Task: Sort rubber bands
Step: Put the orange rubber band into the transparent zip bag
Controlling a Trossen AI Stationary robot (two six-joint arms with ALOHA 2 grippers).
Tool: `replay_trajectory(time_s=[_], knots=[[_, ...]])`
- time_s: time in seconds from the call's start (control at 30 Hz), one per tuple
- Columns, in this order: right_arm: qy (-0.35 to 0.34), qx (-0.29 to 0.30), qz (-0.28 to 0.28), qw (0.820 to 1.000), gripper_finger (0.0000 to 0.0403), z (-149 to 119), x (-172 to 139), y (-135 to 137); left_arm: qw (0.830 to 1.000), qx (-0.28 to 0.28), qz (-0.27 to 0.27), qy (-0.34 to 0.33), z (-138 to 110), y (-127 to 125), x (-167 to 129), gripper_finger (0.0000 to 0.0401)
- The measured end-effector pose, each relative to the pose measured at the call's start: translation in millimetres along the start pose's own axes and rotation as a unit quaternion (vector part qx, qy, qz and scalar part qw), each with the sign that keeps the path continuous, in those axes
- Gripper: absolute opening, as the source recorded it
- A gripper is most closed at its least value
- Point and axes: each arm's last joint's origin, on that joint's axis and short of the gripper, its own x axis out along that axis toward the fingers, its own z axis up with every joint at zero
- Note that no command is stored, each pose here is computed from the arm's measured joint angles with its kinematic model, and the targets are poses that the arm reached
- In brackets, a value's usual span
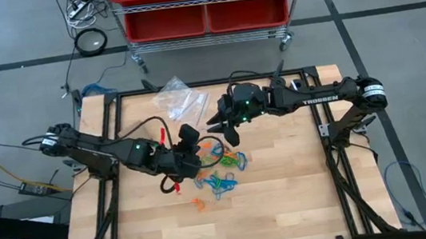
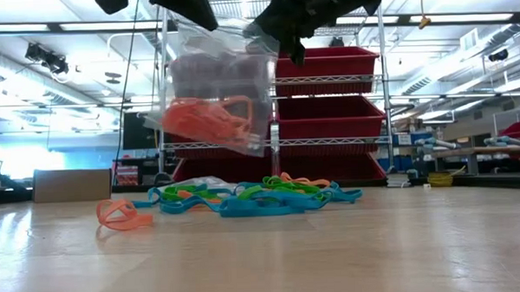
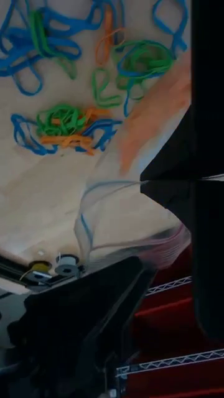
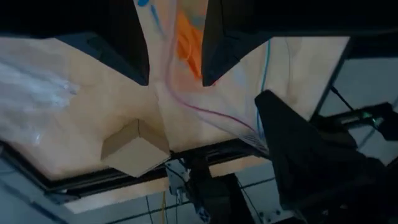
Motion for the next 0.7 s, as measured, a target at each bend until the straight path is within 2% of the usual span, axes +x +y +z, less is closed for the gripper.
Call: replay_trajectory(time_s=[0.13,0.27,0.4,0.53,0.6,0.7], knots=[[-0.008,-0.039,0.008,0.999,0.0138,3,-4,1,1.0,0.011,-0.02,0.0,-1,-4,-1,0.0],[-0.012,-0.104,0.061,0.993,0.0138,5,-10,17,0.999,0.017,-0.029,0.006,-3,-5,-1,0.0],[-0.013,-0.205,0.104,0.973,0.0139,4,-18,43,0.999,0.02,-0.04,0.005,-3,-6,-1,0.0],[-0.024,-0.319,0.131,0.938,0.0139,-2,-19,72,0.999,0.025,-0.041,0.004,-3,-7,-2,0.0],[-0.019,-0.34,0.121,0.932,0.0139,-5,-19,80,0.999,0.03,-0.039,0.001,-2,-6,-2,0.0],[0.008,-0.345,0.103,0.933,0.0139,-10,-19,82,0.999,0.036,-0.036,-0.007,0,-6,-2,0.0]])
